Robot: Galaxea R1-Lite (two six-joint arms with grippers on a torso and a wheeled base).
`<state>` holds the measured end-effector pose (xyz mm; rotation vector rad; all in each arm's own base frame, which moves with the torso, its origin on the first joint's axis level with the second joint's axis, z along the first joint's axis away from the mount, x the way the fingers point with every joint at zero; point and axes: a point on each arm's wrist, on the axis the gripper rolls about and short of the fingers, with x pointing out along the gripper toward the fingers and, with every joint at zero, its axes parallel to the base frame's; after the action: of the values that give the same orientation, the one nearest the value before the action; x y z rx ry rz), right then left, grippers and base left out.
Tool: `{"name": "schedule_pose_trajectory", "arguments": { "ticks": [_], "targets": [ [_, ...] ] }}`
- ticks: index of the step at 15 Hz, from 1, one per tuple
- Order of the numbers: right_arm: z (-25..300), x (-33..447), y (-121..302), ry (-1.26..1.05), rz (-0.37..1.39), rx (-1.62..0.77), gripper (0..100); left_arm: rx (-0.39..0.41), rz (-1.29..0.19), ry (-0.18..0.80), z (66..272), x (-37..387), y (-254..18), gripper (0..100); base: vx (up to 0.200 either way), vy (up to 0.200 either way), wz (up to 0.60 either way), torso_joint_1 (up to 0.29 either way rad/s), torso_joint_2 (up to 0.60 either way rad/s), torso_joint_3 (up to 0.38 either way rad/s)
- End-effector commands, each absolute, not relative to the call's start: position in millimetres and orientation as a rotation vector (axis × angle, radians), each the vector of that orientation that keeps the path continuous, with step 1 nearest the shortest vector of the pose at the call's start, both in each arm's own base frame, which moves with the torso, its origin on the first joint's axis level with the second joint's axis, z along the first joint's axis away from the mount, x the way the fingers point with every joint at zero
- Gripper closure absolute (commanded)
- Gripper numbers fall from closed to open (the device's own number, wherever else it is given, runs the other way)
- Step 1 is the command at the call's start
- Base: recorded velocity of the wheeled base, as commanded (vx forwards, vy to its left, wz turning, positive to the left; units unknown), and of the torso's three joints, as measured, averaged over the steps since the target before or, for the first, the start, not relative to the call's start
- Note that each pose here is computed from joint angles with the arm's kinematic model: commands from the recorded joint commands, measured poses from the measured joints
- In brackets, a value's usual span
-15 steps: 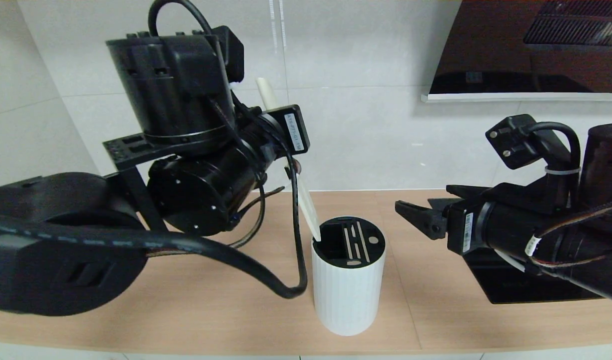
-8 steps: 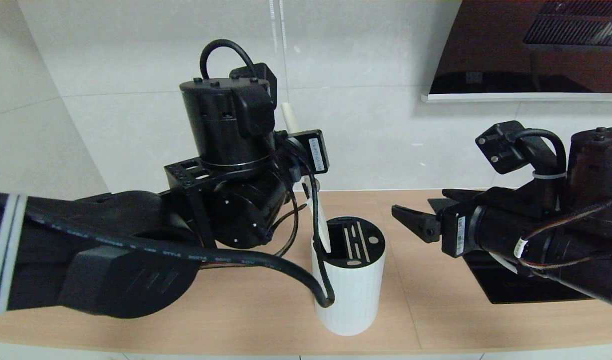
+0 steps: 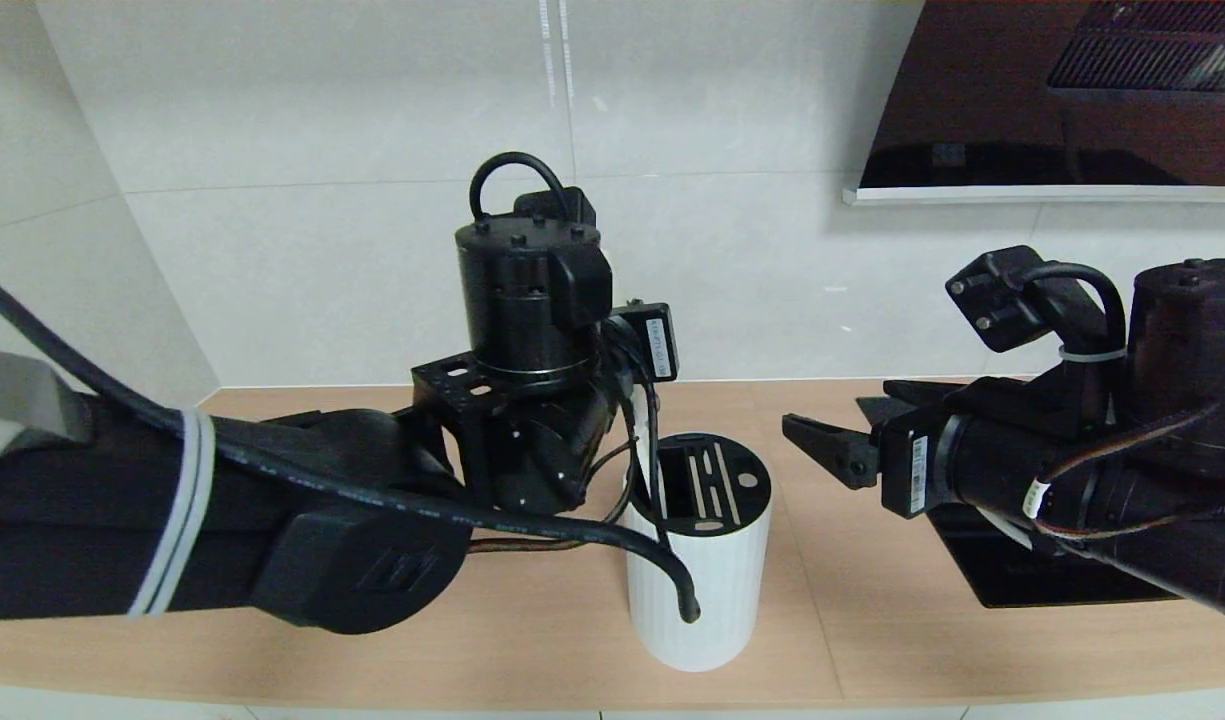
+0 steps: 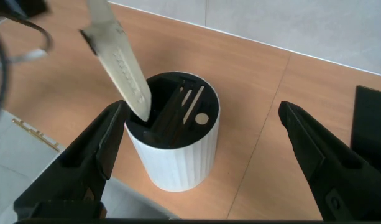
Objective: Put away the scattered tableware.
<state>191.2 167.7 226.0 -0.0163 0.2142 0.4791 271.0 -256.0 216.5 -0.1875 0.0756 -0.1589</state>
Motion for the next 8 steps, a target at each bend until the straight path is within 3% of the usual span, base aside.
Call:
{"name": "schedule_pose_trajectory", "arguments": {
  "ticks": [1, 8],
  "targets": [
    [224.8, 194.0, 166.2, 0.218, 0.469, -0.017, 0, -0.152, -0.156, 0.118, 194.8, 277.3, -264.4, 100, 0.000, 0.000, 0.00, 0.000, 0.00, 0.000],
    [222.3, 202.7, 160.2, 0.226, 0.430, -0.018, 0, -0.064, -0.199, 0.214, 148.8, 268.7, -285.8, 100, 0.000, 0.000, 0.00, 0.000, 0.00, 0.000]
  ]
}}
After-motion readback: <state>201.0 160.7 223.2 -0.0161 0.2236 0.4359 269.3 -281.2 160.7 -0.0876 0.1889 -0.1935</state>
